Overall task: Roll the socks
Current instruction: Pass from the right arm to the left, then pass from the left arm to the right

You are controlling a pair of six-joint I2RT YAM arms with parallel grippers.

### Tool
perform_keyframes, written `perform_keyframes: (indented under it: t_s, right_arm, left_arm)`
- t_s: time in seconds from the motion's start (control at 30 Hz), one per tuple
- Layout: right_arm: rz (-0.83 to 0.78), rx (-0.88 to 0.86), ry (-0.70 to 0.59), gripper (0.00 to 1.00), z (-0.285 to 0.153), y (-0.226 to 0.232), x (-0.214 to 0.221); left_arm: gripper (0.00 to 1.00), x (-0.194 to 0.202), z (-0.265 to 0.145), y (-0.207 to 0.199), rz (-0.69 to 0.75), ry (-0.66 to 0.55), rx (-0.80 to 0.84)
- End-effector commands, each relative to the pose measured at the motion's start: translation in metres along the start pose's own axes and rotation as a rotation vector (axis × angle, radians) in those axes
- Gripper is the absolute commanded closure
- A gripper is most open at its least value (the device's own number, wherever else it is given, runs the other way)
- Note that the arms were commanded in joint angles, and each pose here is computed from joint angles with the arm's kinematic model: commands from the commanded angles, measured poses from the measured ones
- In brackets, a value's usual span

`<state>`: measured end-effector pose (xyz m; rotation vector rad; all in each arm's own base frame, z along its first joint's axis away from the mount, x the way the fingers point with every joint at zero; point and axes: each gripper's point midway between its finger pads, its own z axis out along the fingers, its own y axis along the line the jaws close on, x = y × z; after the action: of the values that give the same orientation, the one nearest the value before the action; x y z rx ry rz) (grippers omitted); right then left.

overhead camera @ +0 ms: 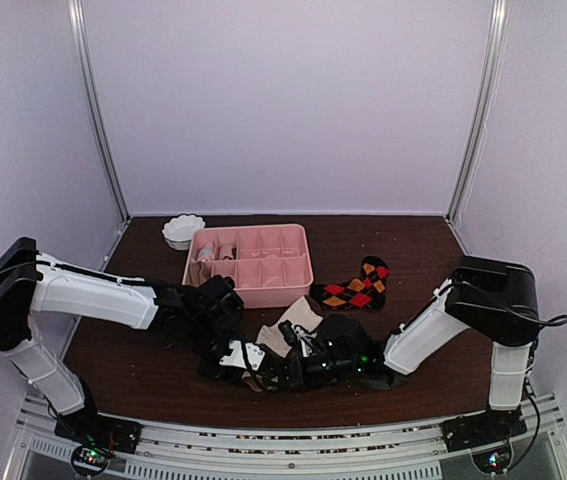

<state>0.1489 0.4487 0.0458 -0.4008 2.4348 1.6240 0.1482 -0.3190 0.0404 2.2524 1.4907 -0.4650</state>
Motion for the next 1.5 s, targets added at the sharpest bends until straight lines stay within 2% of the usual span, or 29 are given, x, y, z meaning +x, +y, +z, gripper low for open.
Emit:
perform_keyframes:
  t_s: [0.0,0.1,0.17,0.33,0.4,0.47,0.53,0.7,0.77,0.83,0.87,0.9,0.93,0.97,1.03,1.1,1.2,1.3,1.4,1.47]
  right_arm:
    - [-0.003,-0.022,-0.022,1.0,0.001,0.003,-0.006]
    - [-0.001,-0.027,-0.022,1.0,0.001,0.003,-0.006]
    - [-0.001,-0.028,-0.021,1.0,0.001,0.004,-0.006]
    - [-0.013,-0.019,-0.024,0.98,0.0,0.003,-0.006]
    - [-0.031,0.009,-0.032,0.9,-0.003,-0.002,-0.007]
    - [-0.065,0.037,-0.048,0.76,-0.008,-0.005,-0.007]
    - [-0.112,0.059,-0.081,0.66,-0.018,-0.006,-0.01]
    - [-0.314,0.168,-0.195,0.53,-0.049,-0.006,-0.014]
    - [-0.447,0.286,-0.223,0.51,-0.061,-0.008,-0.012]
    - [-0.584,0.431,-0.248,0.43,-0.078,-0.008,-0.011]
    - [-0.622,0.494,-0.27,0.36,-0.087,-0.01,-0.012]
    - [-0.642,0.546,-0.295,0.24,-0.097,-0.013,-0.014]
    - [-0.648,0.593,-0.327,0.03,-0.108,-0.018,-0.016]
    - [-0.641,0.633,-0.367,0.0,-0.12,-0.022,-0.02]
    - [-0.604,0.735,-0.471,0.0,-0.149,-0.034,-0.031]
    - [-0.521,0.784,-0.498,0.0,-0.169,-0.052,-0.033]
    - [-0.486,0.65,-0.584,0.0,-0.184,-0.048,-0.037]
    - [-0.605,0.588,-0.479,0.0,-0.166,-0.03,-0.025]
    - [-0.741,0.527,-0.306,0.16,-0.128,-0.015,-0.002]
    - [-0.823,0.406,-0.255,0.26,-0.103,0.001,0.013]
  left_arm:
    - [0.62,-0.001,0.007,-0.009,-0.021,-0.017,0.028]
    - [0.65,0.001,0.008,-0.006,-0.024,-0.005,0.012]
    - [0.71,0.003,0.01,-0.002,-0.028,0.009,0.0]
    - [0.99,0.003,0.011,0.004,-0.046,0.025,-0.013]
    - [1.0,0.001,0.01,0.002,-0.06,0.019,0.007]
    - [1.0,-0.003,0.007,0.0,-0.075,0.007,0.032]
    - [1.0,-0.004,0.006,-0.002,-0.094,-0.007,0.059]
    - [1.0,-0.006,0.003,0.001,-0.145,-0.025,0.108]
    - [1.0,-0.006,0.002,0.002,-0.165,-0.035,0.134]
    - [1.0,-0.007,0.001,0.003,-0.181,-0.042,0.157]
    - [1.0,-0.007,0.001,0.003,-0.184,-0.044,0.165]
    - [1.0,-0.007,0.002,0.003,-0.188,-0.043,0.171]
    - [1.0,-0.007,0.001,0.003,-0.188,-0.043,0.176]
    - [1.0,-0.007,0.001,0.003,-0.187,-0.042,0.178]
    - [1.0,-0.007,0.001,0.003,-0.188,-0.041,0.178]
    - [1.0,-0.008,-0.001,0.003,-0.188,-0.04,0.176]
    - [1.0,-0.008,-0.002,0.002,-0.19,-0.039,0.178]
    - [1.0,-0.008,-0.003,0.001,-0.193,-0.041,0.184]
    - [1.0,-0.008,-0.004,0.001,-0.192,-0.041,0.184]
    - [1.0,-0.008,-0.004,0.0,-0.195,-0.041,0.187]
